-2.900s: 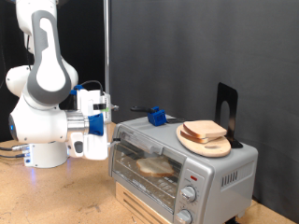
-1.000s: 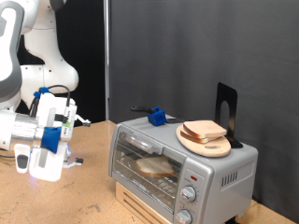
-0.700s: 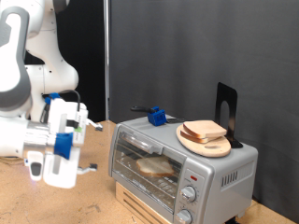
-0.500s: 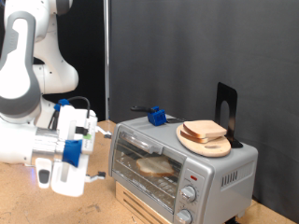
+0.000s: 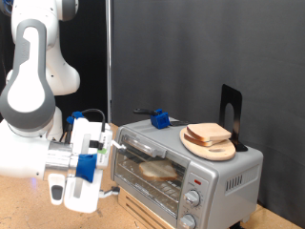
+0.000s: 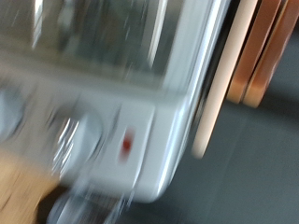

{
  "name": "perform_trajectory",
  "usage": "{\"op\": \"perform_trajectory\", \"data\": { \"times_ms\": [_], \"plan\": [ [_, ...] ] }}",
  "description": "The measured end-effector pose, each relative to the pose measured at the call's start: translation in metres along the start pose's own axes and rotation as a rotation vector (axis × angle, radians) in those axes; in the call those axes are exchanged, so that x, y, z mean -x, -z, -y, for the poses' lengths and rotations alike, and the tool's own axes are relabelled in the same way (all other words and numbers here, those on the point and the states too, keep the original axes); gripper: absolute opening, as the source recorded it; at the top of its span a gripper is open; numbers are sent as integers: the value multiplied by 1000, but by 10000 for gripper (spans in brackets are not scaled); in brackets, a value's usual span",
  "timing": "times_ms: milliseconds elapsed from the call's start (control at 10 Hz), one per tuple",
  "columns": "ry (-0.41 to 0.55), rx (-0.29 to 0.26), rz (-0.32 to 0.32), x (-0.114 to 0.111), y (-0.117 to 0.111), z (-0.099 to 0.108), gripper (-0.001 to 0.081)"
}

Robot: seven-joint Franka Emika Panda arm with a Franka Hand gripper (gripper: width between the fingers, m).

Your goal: Make a piece of toast with the oven

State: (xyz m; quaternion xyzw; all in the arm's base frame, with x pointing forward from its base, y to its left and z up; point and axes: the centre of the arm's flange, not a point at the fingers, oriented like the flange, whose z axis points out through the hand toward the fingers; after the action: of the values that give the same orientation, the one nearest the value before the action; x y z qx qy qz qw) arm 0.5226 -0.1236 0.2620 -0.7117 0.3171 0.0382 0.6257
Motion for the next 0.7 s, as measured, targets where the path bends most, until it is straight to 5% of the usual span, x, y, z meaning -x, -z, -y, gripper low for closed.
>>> {"op": "perform_trajectory", "data": {
  "times_ms": [200, 400, 700],
  "plan": [
    [-2, 98, 137, -11, -26, 2, 803],
    [1, 110, 105, -31, -45, -1, 803],
    [1, 87, 171, -26, -44, -3, 803]
  ]
}}
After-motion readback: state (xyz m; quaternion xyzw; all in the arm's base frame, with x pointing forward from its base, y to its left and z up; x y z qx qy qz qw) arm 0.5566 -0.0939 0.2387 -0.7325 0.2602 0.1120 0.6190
